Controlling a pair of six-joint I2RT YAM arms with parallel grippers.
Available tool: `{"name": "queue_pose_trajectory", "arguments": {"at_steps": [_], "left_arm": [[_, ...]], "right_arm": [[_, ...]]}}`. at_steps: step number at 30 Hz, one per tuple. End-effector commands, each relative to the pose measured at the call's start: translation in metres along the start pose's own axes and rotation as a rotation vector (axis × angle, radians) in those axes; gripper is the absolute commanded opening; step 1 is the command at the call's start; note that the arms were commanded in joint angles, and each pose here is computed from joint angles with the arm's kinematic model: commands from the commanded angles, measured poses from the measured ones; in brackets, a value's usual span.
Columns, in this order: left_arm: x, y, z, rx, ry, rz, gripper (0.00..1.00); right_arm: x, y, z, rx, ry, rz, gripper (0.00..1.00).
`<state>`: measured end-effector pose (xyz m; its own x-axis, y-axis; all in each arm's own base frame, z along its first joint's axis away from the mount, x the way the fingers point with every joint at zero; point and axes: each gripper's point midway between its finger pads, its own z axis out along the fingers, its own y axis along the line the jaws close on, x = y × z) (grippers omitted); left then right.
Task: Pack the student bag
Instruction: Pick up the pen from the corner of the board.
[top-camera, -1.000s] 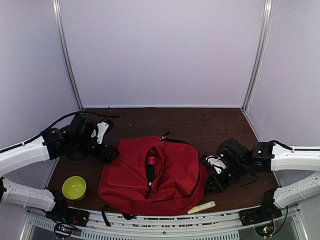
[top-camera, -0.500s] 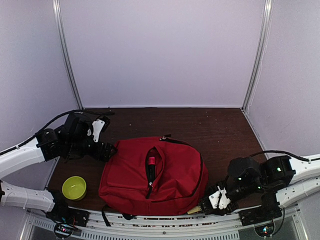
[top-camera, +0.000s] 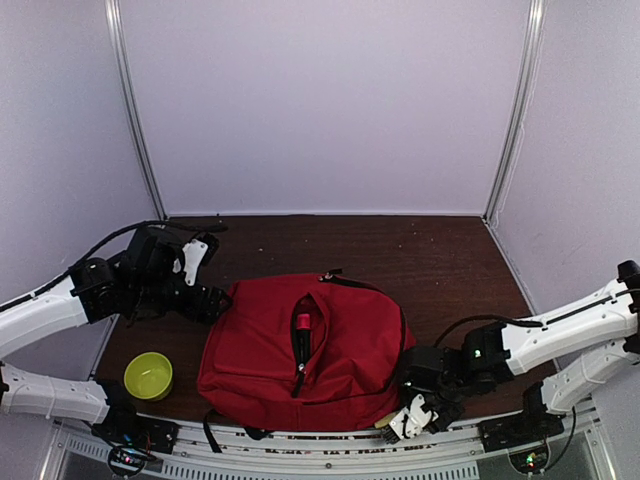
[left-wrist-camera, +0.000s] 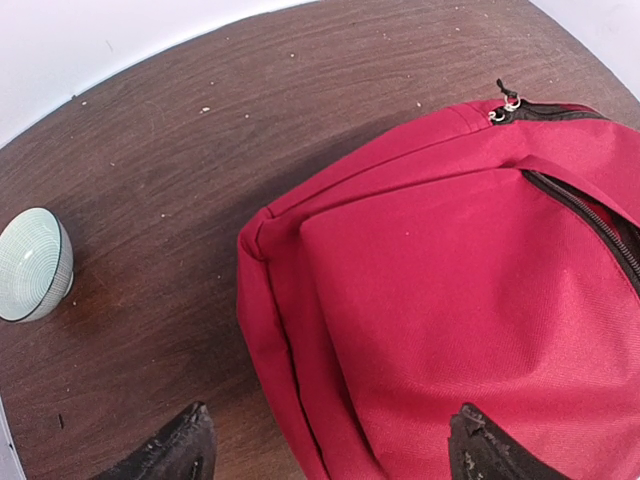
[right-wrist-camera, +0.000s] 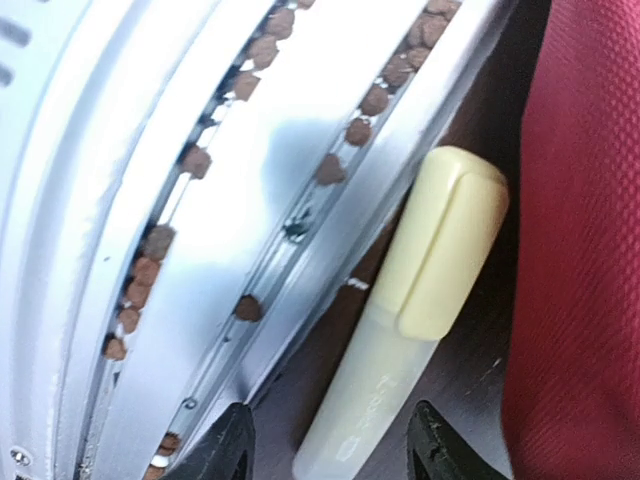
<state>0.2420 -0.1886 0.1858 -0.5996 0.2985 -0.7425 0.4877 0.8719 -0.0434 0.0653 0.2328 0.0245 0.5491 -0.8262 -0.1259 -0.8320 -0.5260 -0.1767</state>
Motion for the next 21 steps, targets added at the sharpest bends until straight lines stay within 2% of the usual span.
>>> {"name": "queue_pose_trajectory", "arguments": {"at_steps": [1, 8, 12, 21], "left_arm": [[0.002, 0.004, 0.000, -0.019, -0.006, -0.001, 0.83], [0.003, 0.004, 0.003, -0.019, -0.003, 0.003, 0.83], [0.003, 0.004, 0.003, -0.020, 0.001, 0.003, 0.83], [0.003, 0.005, 0.002, -0.023, 0.002, 0.008, 0.83]], "right_arm": [[0.000, -0.016, 0.004, 0.033, 0.038, 0.026, 0.52], [-0.006, -0.026, 0.006, 0.040, 0.038, 0.071, 0.51], [-0.010, -0.024, 0.012, -0.003, 0.048, 0.077, 0.47], [-0.006, -0.004, 0.017, -0.120, 0.082, 0.064, 0.26]]}}
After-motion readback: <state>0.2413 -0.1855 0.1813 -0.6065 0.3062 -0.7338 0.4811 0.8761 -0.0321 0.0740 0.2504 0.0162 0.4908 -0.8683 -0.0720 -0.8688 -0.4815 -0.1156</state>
